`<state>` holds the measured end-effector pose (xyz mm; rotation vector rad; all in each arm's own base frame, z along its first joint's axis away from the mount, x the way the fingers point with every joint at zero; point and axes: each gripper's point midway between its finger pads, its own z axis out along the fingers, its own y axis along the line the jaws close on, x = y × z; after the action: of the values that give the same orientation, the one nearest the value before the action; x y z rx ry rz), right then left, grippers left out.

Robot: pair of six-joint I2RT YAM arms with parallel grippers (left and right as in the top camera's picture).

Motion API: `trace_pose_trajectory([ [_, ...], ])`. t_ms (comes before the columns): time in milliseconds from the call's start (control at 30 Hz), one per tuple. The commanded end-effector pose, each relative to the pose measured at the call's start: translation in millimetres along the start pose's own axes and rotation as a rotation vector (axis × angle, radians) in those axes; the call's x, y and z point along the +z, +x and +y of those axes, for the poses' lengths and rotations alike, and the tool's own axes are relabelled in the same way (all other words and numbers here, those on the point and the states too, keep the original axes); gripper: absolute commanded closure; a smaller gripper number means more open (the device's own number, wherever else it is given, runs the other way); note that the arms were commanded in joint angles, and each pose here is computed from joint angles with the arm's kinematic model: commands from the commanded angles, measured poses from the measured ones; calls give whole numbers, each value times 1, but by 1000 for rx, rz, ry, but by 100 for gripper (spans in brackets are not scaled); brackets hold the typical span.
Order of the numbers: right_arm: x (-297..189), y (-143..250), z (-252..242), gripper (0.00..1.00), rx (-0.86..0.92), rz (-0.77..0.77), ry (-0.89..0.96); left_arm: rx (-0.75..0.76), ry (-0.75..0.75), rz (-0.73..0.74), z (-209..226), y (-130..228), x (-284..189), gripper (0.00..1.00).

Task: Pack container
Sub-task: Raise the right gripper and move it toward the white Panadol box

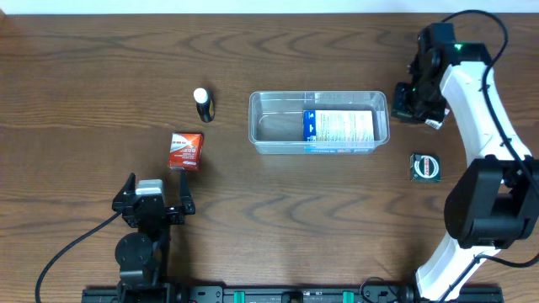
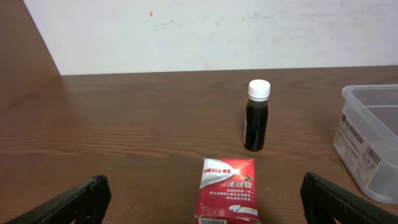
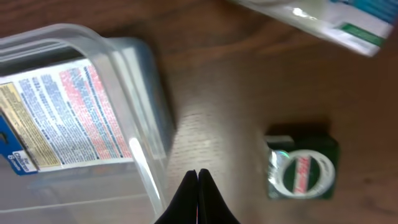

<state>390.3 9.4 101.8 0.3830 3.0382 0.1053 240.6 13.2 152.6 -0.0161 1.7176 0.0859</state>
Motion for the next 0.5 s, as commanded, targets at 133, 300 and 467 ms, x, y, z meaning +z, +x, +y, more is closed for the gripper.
trace_pose_trajectory([
  [133, 9, 9, 7, 99, -60, 23, -33, 12, 10, 37, -2, 16, 3, 2],
  [300, 17, 11, 7, 99, -91, 25, -33, 12, 10, 37, -2, 16, 3, 2],
  [467, 27, 12, 6, 99, -120, 19, -35, 12, 10, 37, -2, 16, 3, 2],
])
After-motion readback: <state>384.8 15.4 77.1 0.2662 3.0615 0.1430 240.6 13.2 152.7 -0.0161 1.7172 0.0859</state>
